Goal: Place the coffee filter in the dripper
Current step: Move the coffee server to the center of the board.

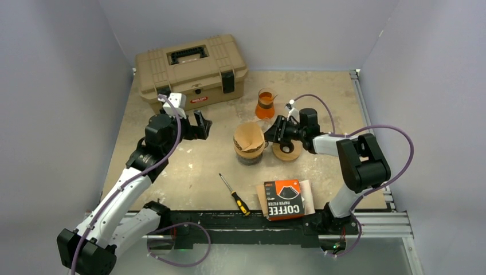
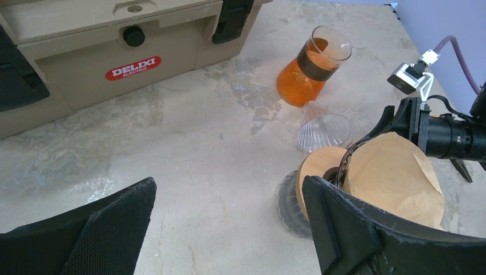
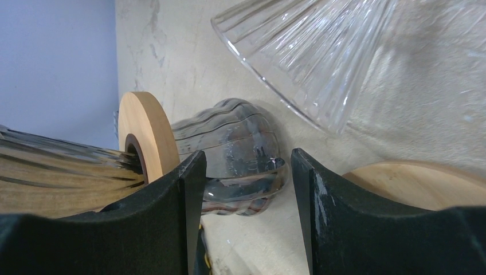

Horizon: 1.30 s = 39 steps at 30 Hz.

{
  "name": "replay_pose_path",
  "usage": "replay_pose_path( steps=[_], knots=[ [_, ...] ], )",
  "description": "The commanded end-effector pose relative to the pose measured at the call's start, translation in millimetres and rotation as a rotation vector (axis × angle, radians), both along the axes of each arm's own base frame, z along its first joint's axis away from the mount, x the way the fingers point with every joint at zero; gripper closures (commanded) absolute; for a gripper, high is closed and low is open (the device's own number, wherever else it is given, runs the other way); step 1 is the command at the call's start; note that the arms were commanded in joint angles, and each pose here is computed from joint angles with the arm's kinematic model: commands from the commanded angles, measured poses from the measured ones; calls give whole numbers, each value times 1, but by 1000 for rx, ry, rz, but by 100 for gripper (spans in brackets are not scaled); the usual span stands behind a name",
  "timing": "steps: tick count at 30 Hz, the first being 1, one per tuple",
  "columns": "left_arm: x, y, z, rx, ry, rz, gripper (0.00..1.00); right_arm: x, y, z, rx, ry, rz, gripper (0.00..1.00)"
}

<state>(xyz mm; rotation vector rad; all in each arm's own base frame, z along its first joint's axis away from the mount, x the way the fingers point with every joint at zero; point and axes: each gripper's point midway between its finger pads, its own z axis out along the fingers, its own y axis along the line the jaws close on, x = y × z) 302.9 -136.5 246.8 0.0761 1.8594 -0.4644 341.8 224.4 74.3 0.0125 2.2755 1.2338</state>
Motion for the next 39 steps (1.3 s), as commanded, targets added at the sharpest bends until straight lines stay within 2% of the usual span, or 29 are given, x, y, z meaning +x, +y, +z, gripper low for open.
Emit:
replay_pose_path(
  steps=[1,18,39],
  knots=[
    [4,4,5,-3,-22,9,1,-8,9,8,9,-23,9,41],
    [7,7,4,-42,-11,-9,1,-27,17,17,17,-13,10,42],
    [7,4,4,-54,-7,-36,1,-50,27,-2,37,52,26,42]
  ],
)
